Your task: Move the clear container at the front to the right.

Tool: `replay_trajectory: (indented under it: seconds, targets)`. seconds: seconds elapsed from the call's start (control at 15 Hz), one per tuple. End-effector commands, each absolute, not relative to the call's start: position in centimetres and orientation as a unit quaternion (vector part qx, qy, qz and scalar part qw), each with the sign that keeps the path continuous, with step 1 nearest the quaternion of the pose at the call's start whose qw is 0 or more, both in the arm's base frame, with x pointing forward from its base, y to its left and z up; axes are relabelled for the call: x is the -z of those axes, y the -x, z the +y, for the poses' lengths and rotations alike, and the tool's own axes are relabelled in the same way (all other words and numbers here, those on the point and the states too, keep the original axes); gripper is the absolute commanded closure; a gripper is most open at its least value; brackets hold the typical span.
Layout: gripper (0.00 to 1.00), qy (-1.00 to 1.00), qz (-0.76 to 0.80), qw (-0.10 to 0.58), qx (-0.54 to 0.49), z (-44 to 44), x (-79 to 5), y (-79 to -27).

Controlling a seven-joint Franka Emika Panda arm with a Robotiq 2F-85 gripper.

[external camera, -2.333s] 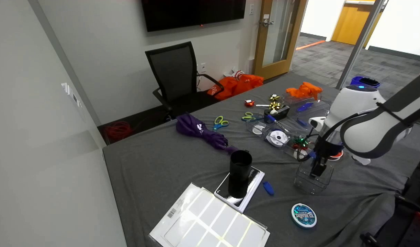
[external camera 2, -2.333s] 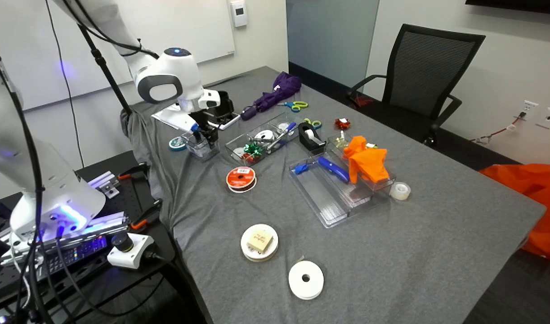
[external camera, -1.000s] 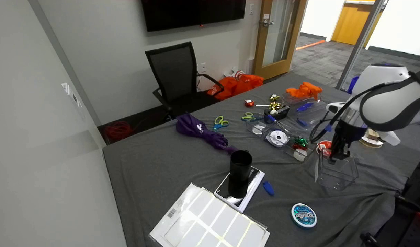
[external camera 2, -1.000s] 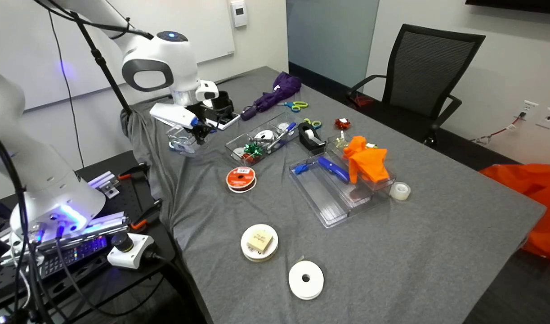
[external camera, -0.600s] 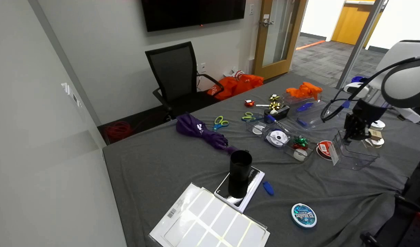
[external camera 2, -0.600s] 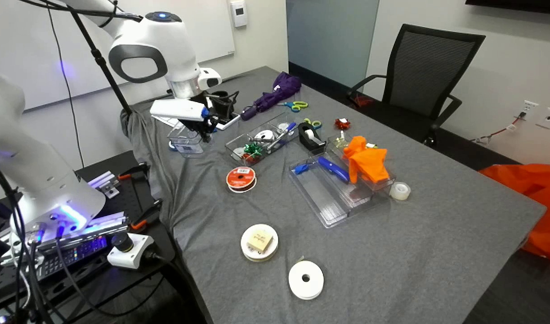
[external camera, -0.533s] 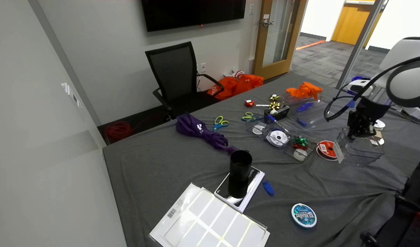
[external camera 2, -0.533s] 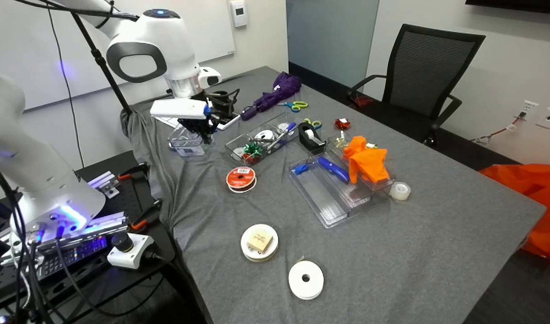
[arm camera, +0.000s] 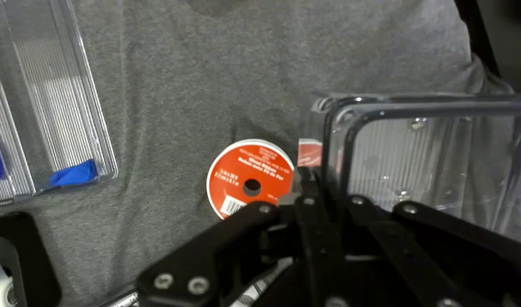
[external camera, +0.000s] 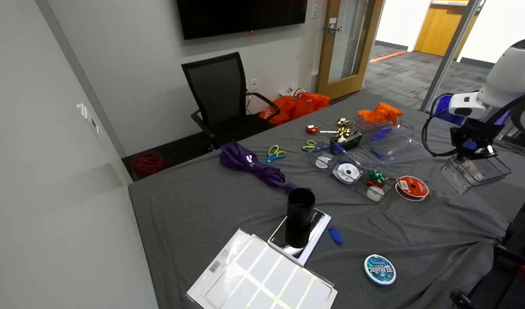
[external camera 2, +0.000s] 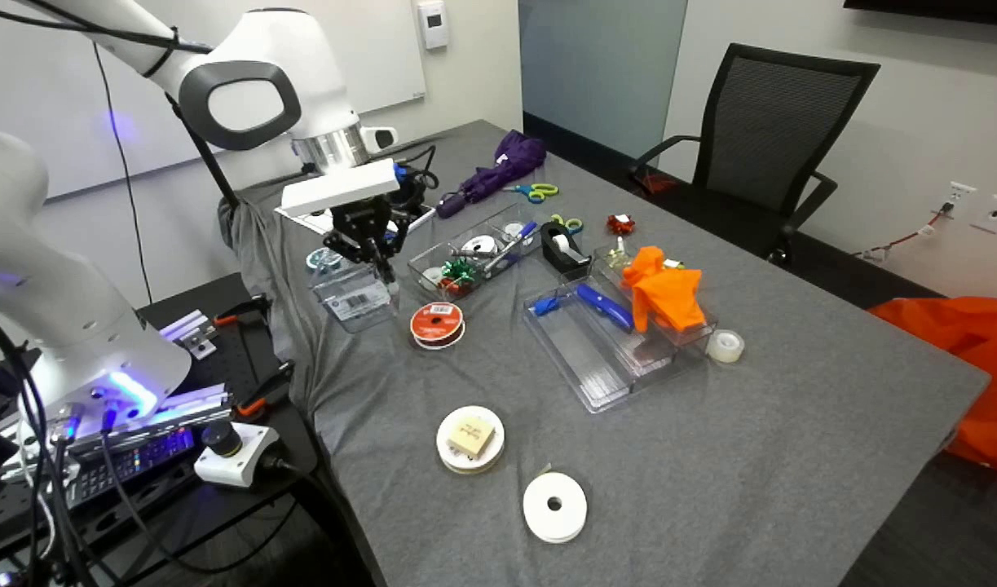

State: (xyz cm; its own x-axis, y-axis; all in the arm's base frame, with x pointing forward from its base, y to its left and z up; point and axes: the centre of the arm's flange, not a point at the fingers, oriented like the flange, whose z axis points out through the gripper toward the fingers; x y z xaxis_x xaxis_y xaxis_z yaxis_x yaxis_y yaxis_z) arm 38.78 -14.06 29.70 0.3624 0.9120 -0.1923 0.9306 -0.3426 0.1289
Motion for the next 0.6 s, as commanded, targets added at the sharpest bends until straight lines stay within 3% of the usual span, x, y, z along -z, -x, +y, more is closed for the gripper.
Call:
replay_trajectory:
  seconds: [0.0,0.53]
  targets:
    - [0.93,-0.811,0.572,0.116,0.048,-14.2,-29.7,-38.7]
    - [0.98,-0.748,0.653,0.102,0.053,-15.9,-28.2,-37.6]
